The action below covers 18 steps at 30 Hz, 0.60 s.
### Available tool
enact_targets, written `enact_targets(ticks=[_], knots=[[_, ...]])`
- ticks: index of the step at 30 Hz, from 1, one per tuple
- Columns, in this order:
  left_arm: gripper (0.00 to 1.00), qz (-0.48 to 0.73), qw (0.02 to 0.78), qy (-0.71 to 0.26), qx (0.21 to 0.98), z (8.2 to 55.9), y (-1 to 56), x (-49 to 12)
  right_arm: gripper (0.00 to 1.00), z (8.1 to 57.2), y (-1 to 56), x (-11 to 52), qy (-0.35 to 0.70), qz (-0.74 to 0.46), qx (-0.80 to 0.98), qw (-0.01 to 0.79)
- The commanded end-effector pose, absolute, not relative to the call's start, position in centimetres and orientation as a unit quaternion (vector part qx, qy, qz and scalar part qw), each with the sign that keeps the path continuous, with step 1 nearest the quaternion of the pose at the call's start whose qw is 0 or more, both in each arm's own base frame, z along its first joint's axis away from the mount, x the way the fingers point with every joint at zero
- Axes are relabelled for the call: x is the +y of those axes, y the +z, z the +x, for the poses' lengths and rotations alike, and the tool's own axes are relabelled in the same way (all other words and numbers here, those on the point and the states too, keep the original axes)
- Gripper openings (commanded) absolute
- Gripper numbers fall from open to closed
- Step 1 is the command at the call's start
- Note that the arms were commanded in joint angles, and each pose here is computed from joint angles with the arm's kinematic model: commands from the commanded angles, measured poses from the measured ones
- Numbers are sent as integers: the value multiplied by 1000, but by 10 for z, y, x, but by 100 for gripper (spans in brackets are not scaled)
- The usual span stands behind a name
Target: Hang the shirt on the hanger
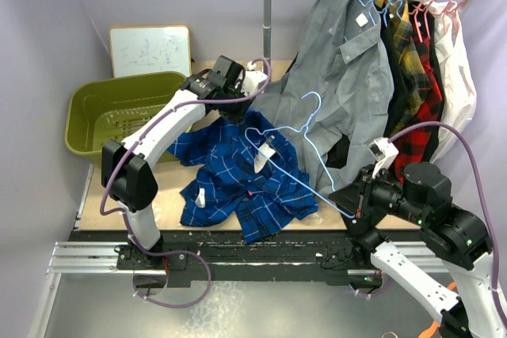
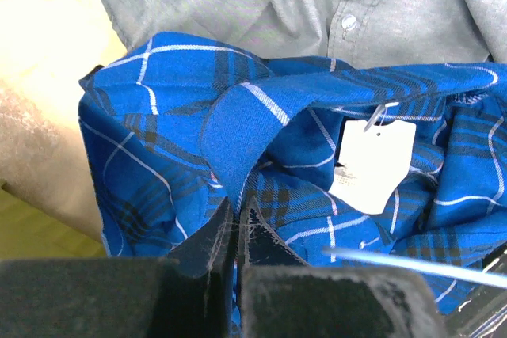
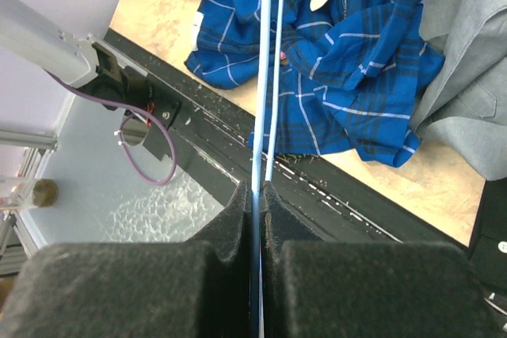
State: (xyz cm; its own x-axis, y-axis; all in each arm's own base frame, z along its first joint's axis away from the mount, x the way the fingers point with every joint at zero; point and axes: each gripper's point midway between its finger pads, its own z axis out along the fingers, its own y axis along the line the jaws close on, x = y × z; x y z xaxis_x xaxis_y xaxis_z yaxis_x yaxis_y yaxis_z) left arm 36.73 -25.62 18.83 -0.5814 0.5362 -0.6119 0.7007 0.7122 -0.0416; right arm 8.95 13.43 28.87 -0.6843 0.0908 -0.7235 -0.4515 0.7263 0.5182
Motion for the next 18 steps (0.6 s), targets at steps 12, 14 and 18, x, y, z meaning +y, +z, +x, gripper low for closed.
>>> enact_targets(ticks=[12, 14, 18], knots=[[0, 368, 319, -195, 851, 342, 252, -263, 0, 161, 302, 156, 320, -112, 824, 455], [0, 367, 326, -197, 848, 343, 260, -264, 0, 168, 304, 162, 328, -113, 817, 460], [0, 366, 338, -208, 842, 345, 275, -270, 0, 181, 310, 174, 347, -108, 802, 475]])
